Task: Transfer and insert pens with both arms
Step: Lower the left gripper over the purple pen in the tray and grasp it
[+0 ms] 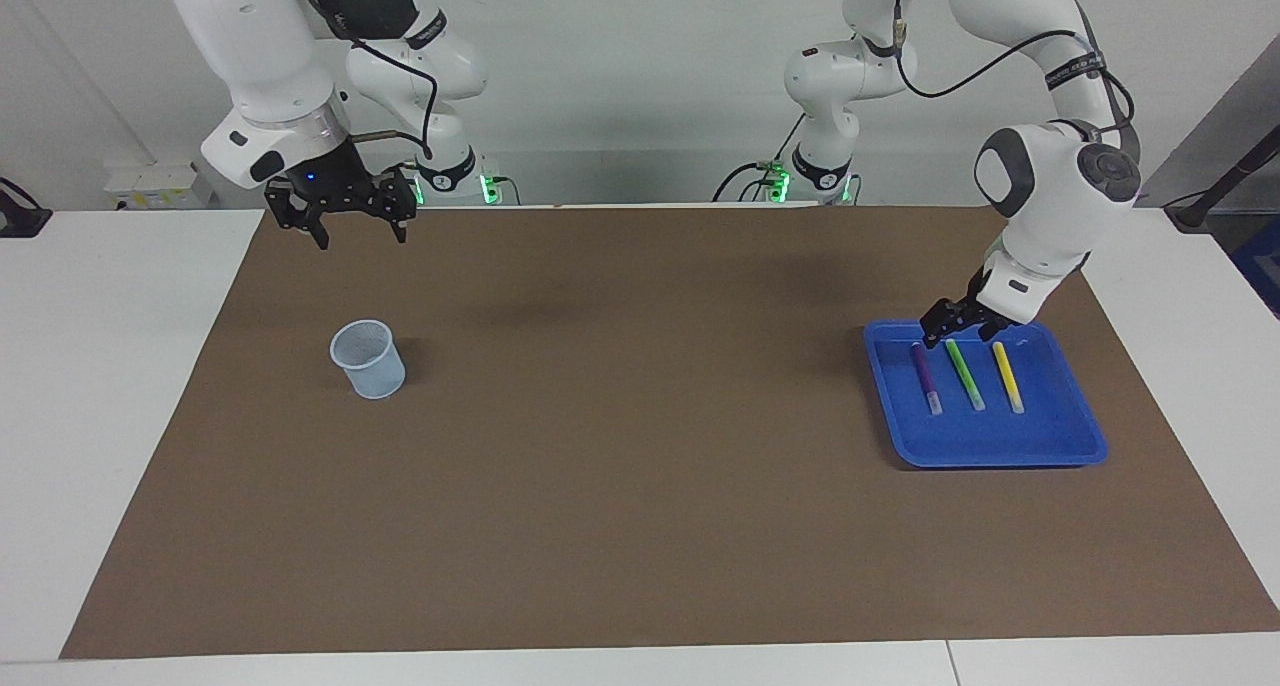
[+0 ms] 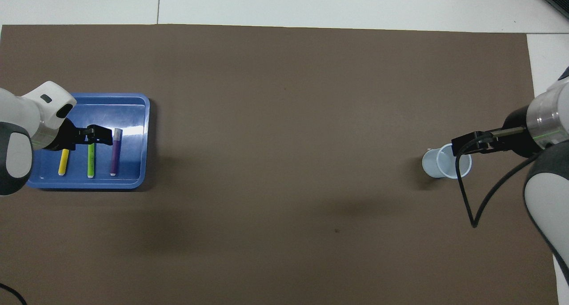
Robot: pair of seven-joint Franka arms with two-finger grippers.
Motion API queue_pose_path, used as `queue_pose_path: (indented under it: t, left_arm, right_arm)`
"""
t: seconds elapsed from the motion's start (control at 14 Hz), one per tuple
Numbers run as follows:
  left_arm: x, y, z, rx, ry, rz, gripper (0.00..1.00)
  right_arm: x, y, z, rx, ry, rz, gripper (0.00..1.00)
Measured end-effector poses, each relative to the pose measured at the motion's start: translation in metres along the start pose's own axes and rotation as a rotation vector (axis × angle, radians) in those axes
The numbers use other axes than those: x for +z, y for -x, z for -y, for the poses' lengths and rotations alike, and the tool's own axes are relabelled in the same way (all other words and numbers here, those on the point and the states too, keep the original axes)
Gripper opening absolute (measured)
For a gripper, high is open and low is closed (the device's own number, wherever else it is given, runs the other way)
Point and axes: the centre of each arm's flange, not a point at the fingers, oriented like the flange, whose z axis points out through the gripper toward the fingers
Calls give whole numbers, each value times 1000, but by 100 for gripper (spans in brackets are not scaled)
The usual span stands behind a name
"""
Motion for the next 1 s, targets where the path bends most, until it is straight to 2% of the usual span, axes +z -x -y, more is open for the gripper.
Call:
queue_pose_path:
  t: [0.5,0.79,1.0]
  left_arm:
    - [63,-18,11,-9,5,-9,100]
    - [82,-21,12,-11,7,1,100]
    - [95,-16,13,-12,6,-9,93]
  right_arm:
    - [0,0,0,0,0,0,100]
    - [0,0,0,0,0,0,100]
    - [0,0,0,0,0,0,100]
